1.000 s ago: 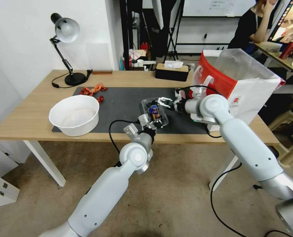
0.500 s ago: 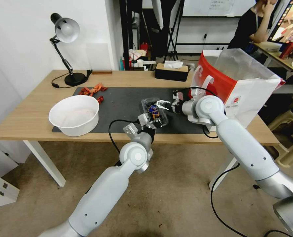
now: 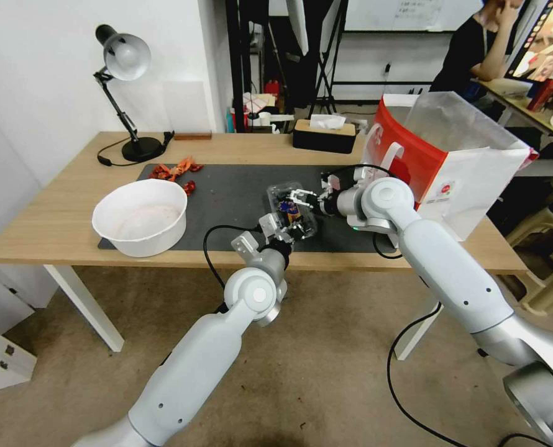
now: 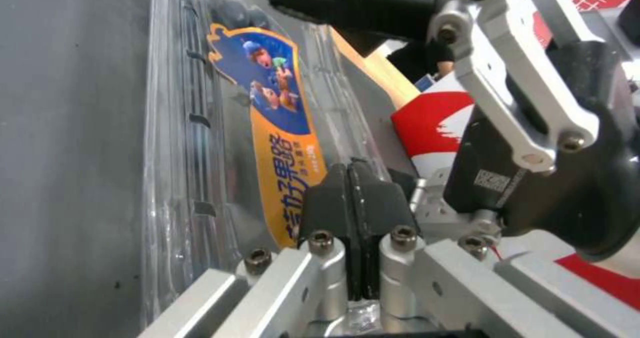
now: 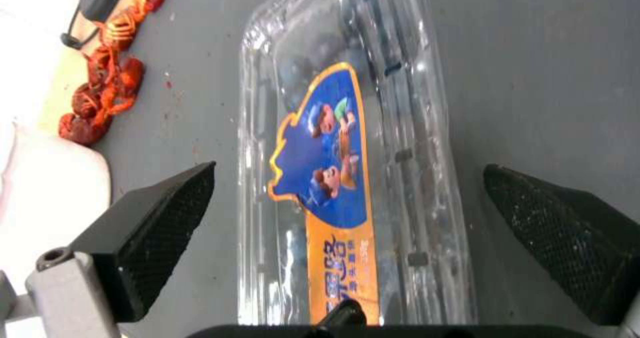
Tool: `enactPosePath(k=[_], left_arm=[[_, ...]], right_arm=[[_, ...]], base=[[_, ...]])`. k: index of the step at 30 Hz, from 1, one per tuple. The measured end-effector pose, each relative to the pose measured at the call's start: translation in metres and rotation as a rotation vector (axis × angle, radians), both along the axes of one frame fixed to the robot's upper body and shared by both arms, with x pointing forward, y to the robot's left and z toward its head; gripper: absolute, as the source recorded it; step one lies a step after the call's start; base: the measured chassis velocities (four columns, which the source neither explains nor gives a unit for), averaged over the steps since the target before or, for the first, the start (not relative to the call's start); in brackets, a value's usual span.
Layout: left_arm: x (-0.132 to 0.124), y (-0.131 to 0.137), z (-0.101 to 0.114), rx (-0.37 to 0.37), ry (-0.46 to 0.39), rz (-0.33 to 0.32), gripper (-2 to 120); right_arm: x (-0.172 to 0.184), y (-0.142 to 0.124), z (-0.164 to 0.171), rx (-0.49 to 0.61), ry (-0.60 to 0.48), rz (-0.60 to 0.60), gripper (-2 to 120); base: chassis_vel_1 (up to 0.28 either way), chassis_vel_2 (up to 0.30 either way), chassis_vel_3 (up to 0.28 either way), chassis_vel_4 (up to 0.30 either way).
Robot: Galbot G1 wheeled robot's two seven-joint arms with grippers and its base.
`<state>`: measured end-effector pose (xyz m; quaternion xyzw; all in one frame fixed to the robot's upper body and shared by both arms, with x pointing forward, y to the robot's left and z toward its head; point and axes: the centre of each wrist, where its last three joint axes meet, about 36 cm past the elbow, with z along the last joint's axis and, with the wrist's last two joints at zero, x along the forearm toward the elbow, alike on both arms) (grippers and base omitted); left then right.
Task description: Close the takeout container lid, then place the container into the takeout bag.
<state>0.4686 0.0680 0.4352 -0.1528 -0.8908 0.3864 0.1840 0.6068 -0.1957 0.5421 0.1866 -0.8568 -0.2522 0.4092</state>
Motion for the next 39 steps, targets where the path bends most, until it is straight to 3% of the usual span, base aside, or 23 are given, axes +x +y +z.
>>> enactPosePath(k=[6, 18, 24, 25, 29, 33, 37, 39], left_arm=[[0.0, 0.001, 0.001, -0.001, -0.003, 0.001, 0], [-0.001, 0.008, 0.004, 0.001, -0.012, 0.011, 0], [-0.006, 0.016, 0.008, -0.004, -0.027, 0.016, 0], [-0.01, 0.025, 0.012, -0.001, -0.045, 0.023, 0], [-0.025, 0.052, 0.016, 0.025, -0.091, 0.048, 0], [-0.053, 0.093, 0.012, 0.113, -0.164, 0.084, 0], [-0.075, 0.116, 0.004, 0.182, -0.192, 0.099, 0], [-0.099, 0.132, -0.009, 0.264, -0.222, 0.118, 0]], right_arm=[[0.001, 0.002, -0.002, -0.002, 0.019, -0.009, 85], [-0.002, -0.002, -0.006, -0.01, 0.037, -0.029, 38], [-0.003, -0.005, -0.006, 0.005, 0.032, -0.036, 22], [-0.002, -0.007, -0.005, 0.016, 0.028, -0.04, 13], [-0.002, -0.011, 0.001, 0.047, 0.011, -0.044, 0], [-0.003, -0.016, 0.001, 0.074, -0.001, -0.044, 0], [-0.003, -0.021, 0.0, 0.096, -0.008, -0.044, 0], [-0.004, -0.024, -0.002, 0.117, -0.016, -0.043, 0]], base=[[0.0, 0.0, 0.0, 0.0], [0.0, 0.0, 0.0, 0.0], [0.0, 0.0, 0.0, 0.0], [0.0, 0.0, 0.0, 0.0], [0.0, 0.0, 0.0, 0.0], [0.0, 0.0, 0.0, 0.0], [0.0, 0.0, 0.0, 0.0], [0.0, 0.0, 0.0, 0.0]])
